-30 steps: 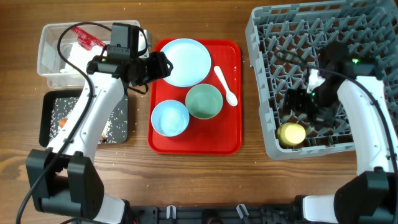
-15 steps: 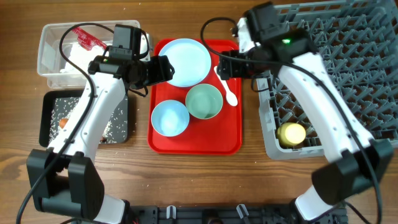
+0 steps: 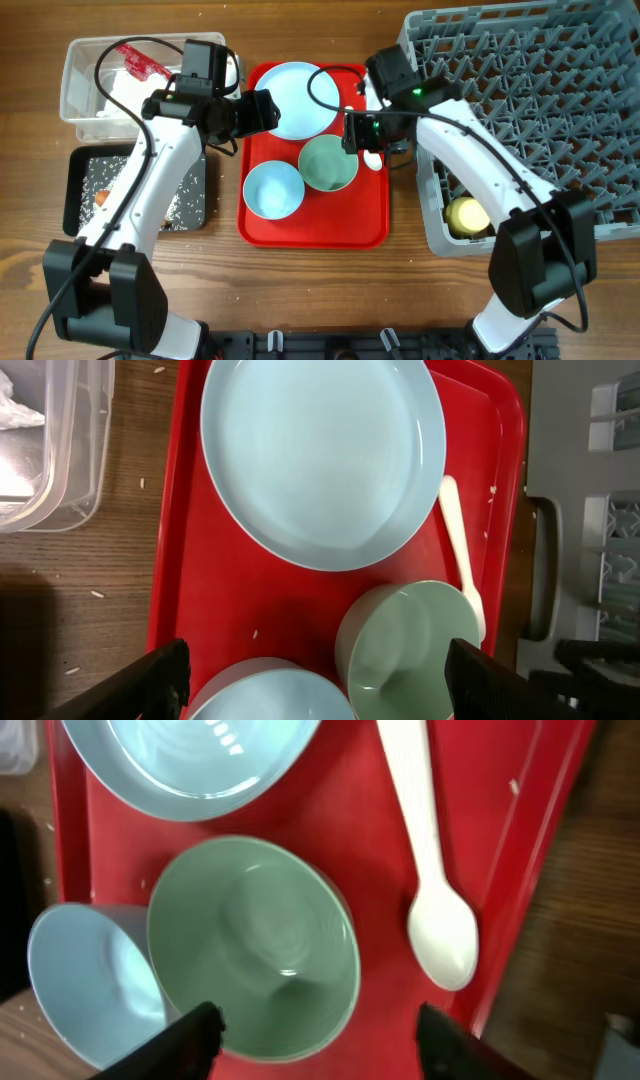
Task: Sort waste into correct bins and load items into the dishwasher rack
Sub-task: 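Reach the right gripper to the red tray and grasp the green bowl, then carry the green bowl to the rack and set it down upside down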
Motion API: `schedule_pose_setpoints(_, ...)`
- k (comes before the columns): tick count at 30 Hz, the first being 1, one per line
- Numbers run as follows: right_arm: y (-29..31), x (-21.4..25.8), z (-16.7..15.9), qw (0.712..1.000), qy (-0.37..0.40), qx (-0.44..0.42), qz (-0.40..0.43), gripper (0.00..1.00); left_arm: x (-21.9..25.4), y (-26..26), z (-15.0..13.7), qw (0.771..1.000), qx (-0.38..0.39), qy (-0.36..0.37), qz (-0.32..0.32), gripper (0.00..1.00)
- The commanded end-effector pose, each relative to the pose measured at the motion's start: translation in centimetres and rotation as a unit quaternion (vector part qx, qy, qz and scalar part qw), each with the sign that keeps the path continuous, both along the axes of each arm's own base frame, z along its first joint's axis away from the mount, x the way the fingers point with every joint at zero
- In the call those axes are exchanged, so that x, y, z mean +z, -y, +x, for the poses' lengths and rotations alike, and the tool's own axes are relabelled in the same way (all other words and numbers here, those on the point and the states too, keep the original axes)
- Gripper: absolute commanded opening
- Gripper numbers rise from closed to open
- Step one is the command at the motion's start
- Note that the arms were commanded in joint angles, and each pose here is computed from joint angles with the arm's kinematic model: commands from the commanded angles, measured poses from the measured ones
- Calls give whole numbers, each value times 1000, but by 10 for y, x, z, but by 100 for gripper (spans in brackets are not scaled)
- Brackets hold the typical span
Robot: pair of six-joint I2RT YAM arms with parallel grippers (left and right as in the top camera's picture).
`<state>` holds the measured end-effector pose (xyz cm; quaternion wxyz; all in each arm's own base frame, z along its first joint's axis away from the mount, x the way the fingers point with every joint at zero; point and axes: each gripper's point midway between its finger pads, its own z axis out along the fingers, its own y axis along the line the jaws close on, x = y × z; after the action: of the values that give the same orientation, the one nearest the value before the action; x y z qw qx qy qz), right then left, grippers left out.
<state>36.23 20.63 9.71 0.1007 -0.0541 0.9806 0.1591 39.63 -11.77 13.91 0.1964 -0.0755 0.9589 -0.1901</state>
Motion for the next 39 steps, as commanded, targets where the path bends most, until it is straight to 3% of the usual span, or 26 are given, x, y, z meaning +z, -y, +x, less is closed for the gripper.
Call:
schedule_pose_setpoints(1,1,-28,-8,1000,-27,-16,-1,59,6,0,0,1000,-6,12,5,85)
schedule_pose_setpoints(11,6,-70,-19,999,-35,-18,-4,41,6,0,0,1000,-7,12,5,85)
schedule_pose_setpoints(17,6,-80,-18,999,-35,-18,-5,14,6,0,0,1000,-7,12,5,85)
schedule_pose_setpoints(18,6,-82,-19,999,-38,-19,-6,4,6,0,0,1000,-7,12,5,86)
schedule_pose_setpoints(21,11,-74,-13,999,-26,-34,-8,4,6,0,0,1000,-7,12,5,88)
schedule_pose_setpoints(25,39,5,9,997,51,-62,-22,4,6,0,0,1000,-7,12,4,100)
schedule_pose_setpoints(29,91,105,18,973,182,-121,-68,4,6,0,0,1000,-7,12,4,100)
schedule_pose_setpoints(34,179,154,21,914,269,-239,-186,4,6,0,0,1000,-7,12,4,100)
schedule_pose_setpoints(39,231,187,25,844,323,-272,-331,4,6,0,0,1000,-7,12,4,100)
